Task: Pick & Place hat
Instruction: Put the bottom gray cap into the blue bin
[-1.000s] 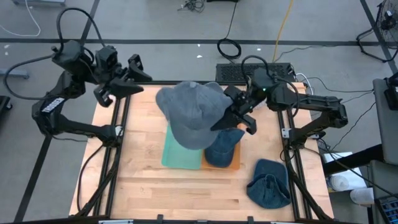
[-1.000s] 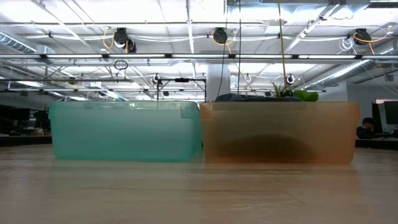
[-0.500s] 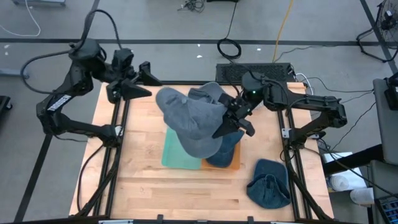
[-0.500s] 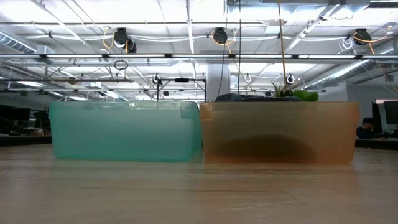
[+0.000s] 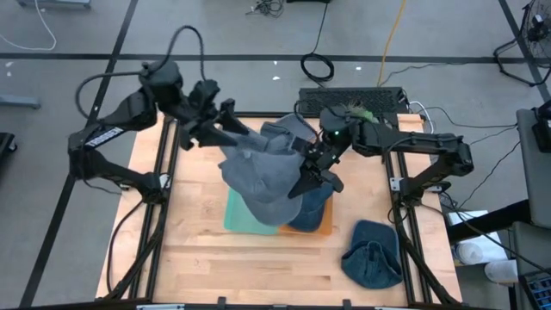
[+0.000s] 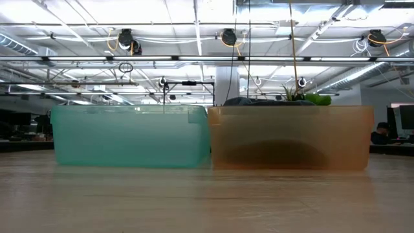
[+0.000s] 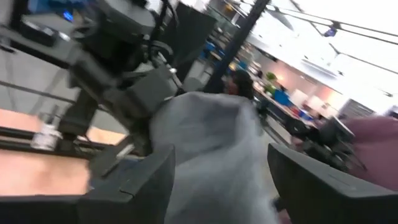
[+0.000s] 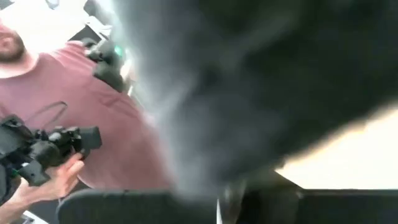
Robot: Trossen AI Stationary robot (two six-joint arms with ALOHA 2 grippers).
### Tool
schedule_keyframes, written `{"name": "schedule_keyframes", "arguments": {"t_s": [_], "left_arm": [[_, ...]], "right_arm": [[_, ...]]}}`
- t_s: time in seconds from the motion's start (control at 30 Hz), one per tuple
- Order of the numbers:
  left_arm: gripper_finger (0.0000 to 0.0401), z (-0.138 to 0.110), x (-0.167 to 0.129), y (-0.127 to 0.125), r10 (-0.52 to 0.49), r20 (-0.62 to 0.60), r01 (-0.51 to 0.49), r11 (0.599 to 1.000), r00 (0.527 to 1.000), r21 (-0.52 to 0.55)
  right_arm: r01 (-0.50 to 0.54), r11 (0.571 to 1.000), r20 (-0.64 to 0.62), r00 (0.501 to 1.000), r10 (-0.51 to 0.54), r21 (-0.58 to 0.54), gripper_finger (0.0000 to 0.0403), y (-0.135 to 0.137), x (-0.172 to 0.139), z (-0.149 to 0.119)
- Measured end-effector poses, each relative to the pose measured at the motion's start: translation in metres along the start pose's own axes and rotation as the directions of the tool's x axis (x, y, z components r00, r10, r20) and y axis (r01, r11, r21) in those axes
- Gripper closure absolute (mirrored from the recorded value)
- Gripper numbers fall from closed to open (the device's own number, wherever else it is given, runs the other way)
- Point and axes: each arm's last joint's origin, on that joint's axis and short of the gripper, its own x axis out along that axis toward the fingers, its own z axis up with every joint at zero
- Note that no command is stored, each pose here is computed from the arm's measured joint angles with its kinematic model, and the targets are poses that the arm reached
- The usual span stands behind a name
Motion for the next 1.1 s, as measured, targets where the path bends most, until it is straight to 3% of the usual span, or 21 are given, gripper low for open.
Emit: {"name": "schedule_keyframes", "arguments": {"t_s": [0.33, 0.63, 0.93, 1.1], "left_arm": [[0.0184, -0.008, 0.019, 0.0, -0.087, -0.071, 0.086, 0.996, 0.994, -0.01], [0.0222, -0.011, 0.023, -0.004, -0.107, -0.085, 0.105, 0.994, 0.991, -0.027], [0.0294, -0.009, 0.026, 0.0, -0.056, -0.048, 0.048, 0.988, 0.997, -0.145], [0.0355, -0.012, 0.03, 0.006, -0.048, -0.077, 0.033, 0.981, 0.996, -0.19]], "right_arm": [[-0.012, 1.0, -0.012, 1.0, 0.012, -0.002, 0.0403, -0.004, 0.001, 0.0], [-0.004, 1.0, 0.002, 1.0, 0.004, -0.012, 0.0403, -0.005, -0.003, 0.002], [0.022, 1.0, 0.018, 1.0, -0.022, -0.01, 0.0403, -0.006, -0.003, 0.002], [0.021, 1.0, 0.019, 1.0, -0.021, -0.012, 0.0403, -0.006, -0.003, 0.003]]}}
